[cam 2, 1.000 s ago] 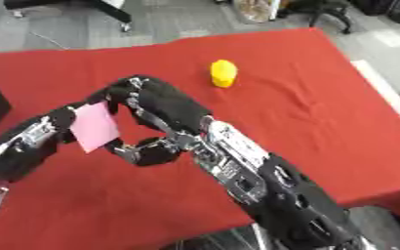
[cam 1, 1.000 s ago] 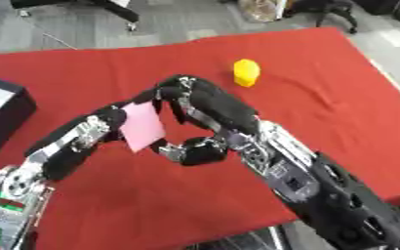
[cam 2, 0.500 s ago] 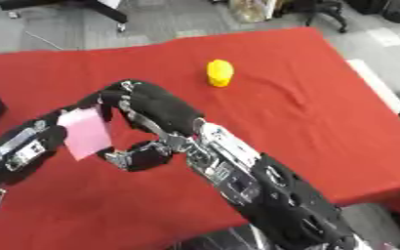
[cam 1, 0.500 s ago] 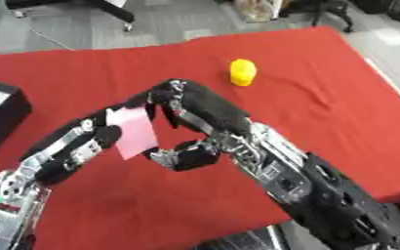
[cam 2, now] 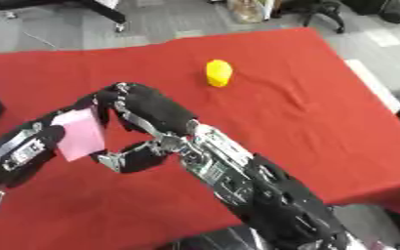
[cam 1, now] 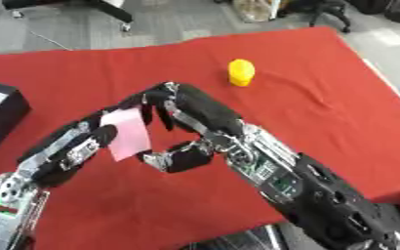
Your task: Pick up the objects with one hand, pass them to the other hand, and then place them into the box on the other side of the table.
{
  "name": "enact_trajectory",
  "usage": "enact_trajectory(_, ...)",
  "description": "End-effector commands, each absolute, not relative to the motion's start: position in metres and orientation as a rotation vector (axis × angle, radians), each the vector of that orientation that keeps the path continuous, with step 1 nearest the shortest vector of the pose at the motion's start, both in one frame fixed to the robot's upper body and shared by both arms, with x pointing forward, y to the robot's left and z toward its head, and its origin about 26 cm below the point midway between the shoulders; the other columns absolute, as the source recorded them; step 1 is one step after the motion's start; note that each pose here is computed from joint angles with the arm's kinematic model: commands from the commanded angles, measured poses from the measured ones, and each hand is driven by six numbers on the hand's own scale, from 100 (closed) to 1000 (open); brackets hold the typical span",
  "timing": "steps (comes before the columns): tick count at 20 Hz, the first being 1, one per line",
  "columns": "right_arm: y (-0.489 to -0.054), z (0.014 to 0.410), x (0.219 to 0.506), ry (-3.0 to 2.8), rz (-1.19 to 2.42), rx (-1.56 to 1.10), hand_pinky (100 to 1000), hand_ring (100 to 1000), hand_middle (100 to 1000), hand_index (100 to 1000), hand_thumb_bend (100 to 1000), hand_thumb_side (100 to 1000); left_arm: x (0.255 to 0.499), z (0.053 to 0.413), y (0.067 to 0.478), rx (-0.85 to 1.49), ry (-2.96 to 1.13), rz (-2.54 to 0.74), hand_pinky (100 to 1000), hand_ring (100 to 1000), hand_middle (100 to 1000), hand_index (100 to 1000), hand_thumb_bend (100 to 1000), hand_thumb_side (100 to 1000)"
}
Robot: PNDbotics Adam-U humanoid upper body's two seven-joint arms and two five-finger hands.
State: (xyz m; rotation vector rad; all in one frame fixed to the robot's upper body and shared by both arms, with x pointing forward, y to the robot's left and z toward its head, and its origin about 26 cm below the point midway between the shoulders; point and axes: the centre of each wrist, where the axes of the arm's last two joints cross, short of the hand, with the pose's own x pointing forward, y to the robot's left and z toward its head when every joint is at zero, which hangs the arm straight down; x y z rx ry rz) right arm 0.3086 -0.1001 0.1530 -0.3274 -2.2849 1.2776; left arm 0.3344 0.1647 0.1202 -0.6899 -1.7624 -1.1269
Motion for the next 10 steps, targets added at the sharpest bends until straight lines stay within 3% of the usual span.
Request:
enact_trajectory(1, -0.1031, 0.1597, 0.3180, -2.276, 1.237, -0.378, 787, 288, 485, 278, 100, 152, 0.3246, 0.1294, 0.1398, -0.808, -1.813, -1.334, 677, 825, 624, 840, 100, 766)
enact_trajectory(10, -0.1050, 0.1627, 0.3176, -2.272, 1.220, -0.372, 786, 288, 484, 276, 100, 152, 0.3251, 0.1284, 0.1391, -0.785, -1.816, -1.401, 621, 760, 536, 760, 100, 596)
